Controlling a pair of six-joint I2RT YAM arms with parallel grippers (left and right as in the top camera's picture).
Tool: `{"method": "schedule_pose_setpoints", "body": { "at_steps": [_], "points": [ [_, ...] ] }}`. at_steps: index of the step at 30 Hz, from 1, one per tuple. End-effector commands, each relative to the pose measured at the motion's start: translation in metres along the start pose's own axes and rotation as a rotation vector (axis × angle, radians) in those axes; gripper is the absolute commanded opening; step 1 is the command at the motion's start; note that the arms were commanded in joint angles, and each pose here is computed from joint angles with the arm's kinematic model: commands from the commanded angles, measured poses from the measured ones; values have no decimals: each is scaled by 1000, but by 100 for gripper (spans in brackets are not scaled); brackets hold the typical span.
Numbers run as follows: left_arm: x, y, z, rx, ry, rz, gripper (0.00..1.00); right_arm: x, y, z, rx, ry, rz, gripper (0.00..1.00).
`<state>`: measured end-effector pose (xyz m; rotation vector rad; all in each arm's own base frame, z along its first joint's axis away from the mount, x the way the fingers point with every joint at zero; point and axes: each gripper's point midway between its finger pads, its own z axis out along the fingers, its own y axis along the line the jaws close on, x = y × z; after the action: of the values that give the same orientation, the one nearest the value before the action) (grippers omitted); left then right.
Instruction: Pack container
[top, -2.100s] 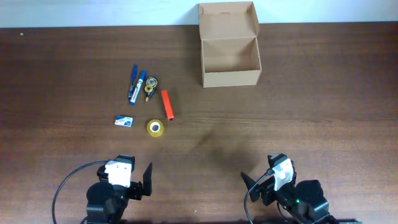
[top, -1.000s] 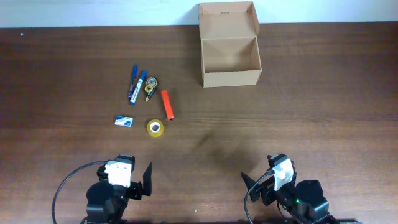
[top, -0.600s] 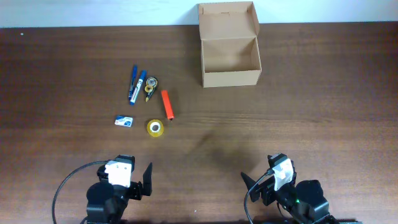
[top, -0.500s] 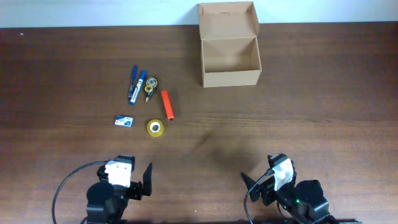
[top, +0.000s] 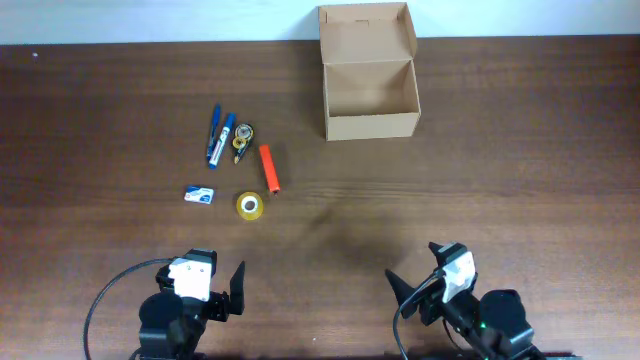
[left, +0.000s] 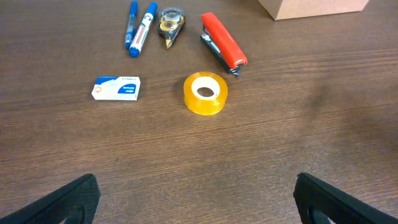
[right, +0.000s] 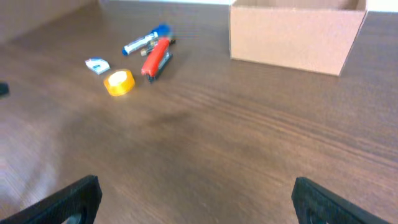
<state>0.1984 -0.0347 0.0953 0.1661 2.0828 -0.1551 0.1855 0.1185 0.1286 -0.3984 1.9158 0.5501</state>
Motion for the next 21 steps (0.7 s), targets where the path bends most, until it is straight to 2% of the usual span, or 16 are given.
{"method": "schedule_pose_setpoints", "body": {
  "at_steps": [1,3,9,17,21],
  "points": [
    [0,3,1,-13,-5,-5,100,-1,4,0,-20,-10,164,99],
    [0,3,1,-13,-5,-5,100,-2,3,0,-17,-12,209,99],
    [0,3,1,-13,-5,-5,100,-16,-4,-1,25,-77,196,99],
    [0,3,1,-13,-5,-5,100,-4,-10,8,62,7,212,99],
    [0,3,1,-13,-5,-5,100,-15,-14,18,87,9,212,99]
  ]
}}
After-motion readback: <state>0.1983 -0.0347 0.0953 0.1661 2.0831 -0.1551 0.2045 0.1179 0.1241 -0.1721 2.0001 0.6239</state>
